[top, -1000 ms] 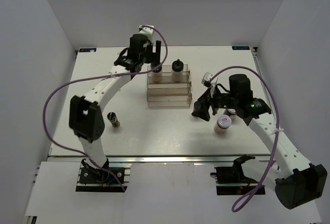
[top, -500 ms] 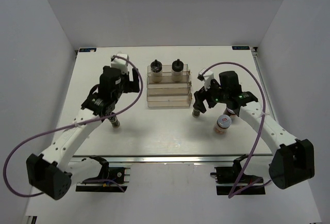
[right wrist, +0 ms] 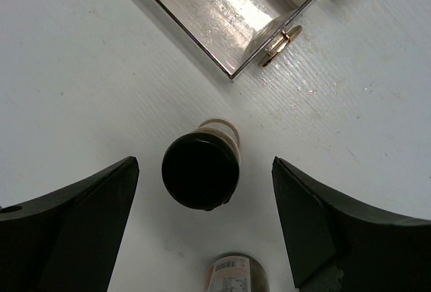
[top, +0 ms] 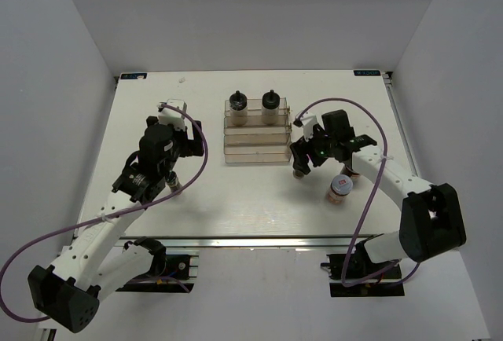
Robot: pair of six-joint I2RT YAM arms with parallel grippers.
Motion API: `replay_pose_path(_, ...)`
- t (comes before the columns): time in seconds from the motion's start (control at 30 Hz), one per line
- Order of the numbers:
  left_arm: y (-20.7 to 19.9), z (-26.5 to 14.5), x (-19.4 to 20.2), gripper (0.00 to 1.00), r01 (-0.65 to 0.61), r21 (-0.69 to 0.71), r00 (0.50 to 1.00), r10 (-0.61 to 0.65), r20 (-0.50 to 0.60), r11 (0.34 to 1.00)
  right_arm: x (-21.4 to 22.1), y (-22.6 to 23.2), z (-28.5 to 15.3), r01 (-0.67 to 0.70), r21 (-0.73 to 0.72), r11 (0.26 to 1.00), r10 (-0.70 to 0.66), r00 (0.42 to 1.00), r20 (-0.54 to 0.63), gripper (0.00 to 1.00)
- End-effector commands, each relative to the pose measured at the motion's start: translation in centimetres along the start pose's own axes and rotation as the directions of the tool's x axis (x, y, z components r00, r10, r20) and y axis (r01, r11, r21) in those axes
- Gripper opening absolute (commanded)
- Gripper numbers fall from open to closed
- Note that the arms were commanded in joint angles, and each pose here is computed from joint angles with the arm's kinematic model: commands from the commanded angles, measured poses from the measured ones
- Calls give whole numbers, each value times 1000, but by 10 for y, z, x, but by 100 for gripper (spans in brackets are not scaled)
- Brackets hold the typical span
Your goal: Organize the condiment bottles
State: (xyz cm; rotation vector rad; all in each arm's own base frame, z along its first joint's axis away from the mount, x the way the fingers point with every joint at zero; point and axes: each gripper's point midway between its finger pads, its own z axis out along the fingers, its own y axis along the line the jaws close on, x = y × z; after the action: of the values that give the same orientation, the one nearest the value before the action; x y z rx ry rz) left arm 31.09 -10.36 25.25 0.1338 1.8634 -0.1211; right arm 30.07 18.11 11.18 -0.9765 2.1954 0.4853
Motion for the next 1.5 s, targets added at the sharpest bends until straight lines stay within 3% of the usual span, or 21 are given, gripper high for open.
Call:
replay_pose_path(0.0,2,-1,-3,98,-14,-6,1000,14,15,1000,-14,-5,4,42,5,999,-42,999,32,85)
replay_pose_path(0.4,2,-1,-1,98,-19,-5,1000,19,7,1000,-8,-5,10,45,-3,999,-45,999,18,69)
replay_pose_path(0.57,3,1,2,98,-24,-12,1000,24,1,1000,-10,-5,10,52,-7,999,-52,998,19,57)
replay_pose_path(0.63,3,1,3,98,-25,-12,1000,25,-2,1000,-11,-4,11,54,-14,998,-54,998,18,47)
replay_pose_path(0.77,3,1,3,98,-25,-15,1000,25,-2,1000,-10,-5,10,59,-13,998,-59,998,12,42)
replay_pose_path(0.87,4,1,3,98,-26,-17,1000,26,-3,1000,-10,-5,10,66,-13,998,-66,998,12,27)
replay_pose_path(0.9,4,2,4,98,-26,-18,1000,26,-3,1000,-10,-4,8,68,-13,998,-67,998,12,17)
replay_pose_path(1.0,4,1,3,98,-25,-21,1000,25,0,999,-17,-3,-3,85,-3,996,-85,996,28,1)
replay_pose_path(1.27,5,1,4,98,-27,-23,1000,27,-3,999,-70,2,-46,127,24,992,-130,982,140,0)
replay_pose_path(1.47,7,2,5,98,-26,-34,1000,26,-6,999,-119,-2,-53,127,14,992,-127,968,214,0)
